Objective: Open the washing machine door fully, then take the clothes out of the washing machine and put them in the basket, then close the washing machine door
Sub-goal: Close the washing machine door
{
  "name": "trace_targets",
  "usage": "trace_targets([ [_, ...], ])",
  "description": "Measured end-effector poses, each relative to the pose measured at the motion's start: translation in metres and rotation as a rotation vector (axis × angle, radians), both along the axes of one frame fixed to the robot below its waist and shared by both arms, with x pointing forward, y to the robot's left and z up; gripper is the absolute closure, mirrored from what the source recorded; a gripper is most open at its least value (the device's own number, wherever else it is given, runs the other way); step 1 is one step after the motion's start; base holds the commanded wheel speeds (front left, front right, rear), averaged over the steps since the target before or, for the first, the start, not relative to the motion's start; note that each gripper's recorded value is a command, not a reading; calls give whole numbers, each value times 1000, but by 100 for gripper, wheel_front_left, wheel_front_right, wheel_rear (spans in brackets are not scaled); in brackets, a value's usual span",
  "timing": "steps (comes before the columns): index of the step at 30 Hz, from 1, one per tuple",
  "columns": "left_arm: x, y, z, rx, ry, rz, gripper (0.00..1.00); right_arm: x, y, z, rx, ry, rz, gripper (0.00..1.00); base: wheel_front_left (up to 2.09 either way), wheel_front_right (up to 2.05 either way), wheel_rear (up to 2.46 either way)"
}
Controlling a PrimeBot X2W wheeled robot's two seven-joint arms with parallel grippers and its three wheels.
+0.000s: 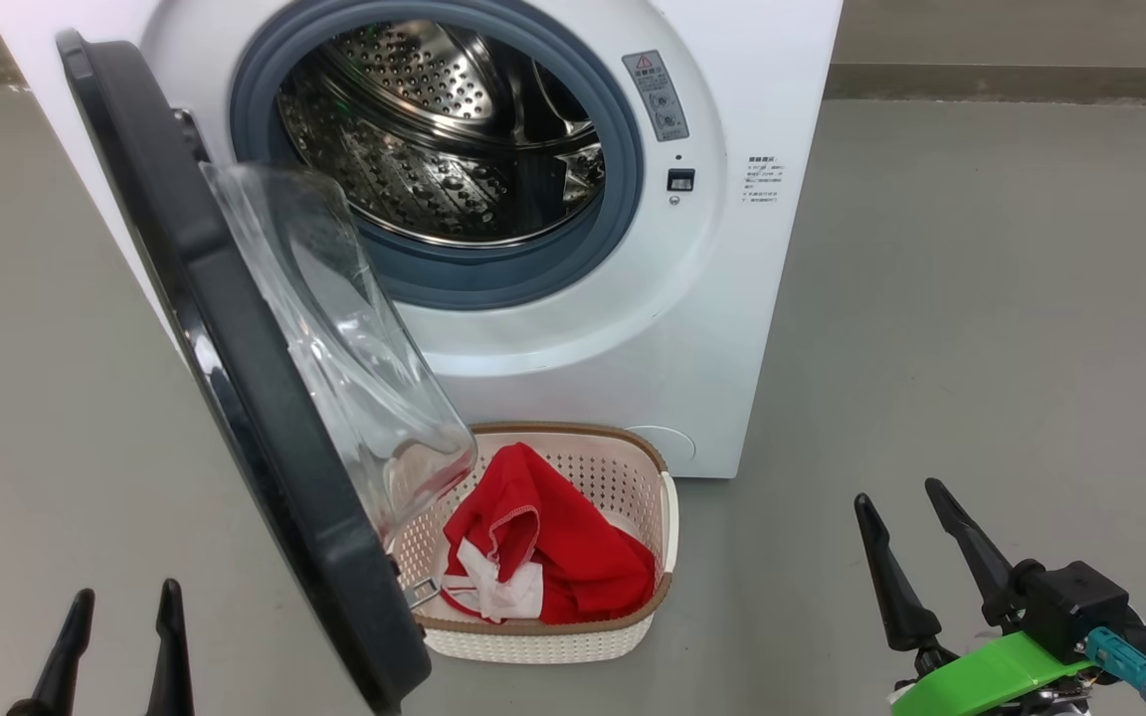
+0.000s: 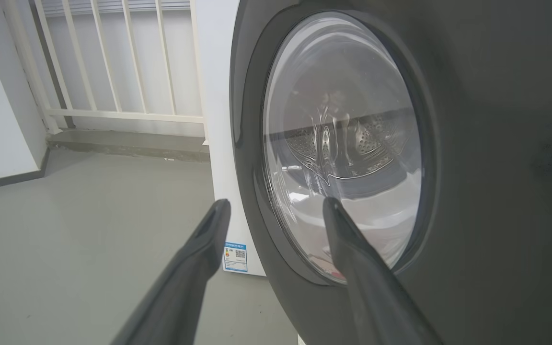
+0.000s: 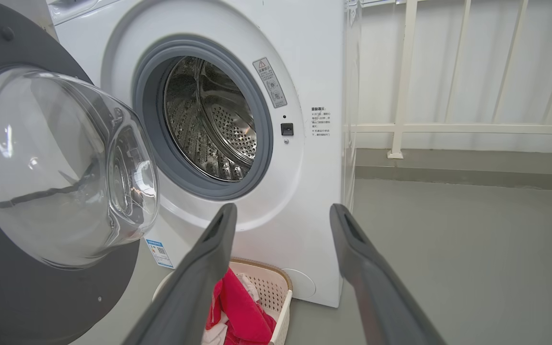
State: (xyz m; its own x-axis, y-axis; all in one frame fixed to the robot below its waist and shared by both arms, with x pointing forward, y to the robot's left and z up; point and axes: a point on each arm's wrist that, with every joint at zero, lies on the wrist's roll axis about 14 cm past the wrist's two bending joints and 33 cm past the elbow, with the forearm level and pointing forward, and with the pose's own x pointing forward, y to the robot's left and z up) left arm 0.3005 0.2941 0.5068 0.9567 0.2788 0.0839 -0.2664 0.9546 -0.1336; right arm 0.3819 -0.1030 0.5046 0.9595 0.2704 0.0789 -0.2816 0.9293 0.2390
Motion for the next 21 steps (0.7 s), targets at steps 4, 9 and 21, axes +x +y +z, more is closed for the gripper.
trace_targets([
  [4, 0, -1, -2, 0, 8, -5, 0, 0, 0, 0, 0, 1, 1, 0, 0, 0, 0],
  [9, -1, -1, -3, 15, 15, -9, 0, -1, 0, 1, 0, -3, 0, 0, 0, 0, 0],
  [21, -1, -2, -5, 28, 27, -17, 64, 0, 2, 1, 0, -3, 6, 0, 0, 0, 0],
])
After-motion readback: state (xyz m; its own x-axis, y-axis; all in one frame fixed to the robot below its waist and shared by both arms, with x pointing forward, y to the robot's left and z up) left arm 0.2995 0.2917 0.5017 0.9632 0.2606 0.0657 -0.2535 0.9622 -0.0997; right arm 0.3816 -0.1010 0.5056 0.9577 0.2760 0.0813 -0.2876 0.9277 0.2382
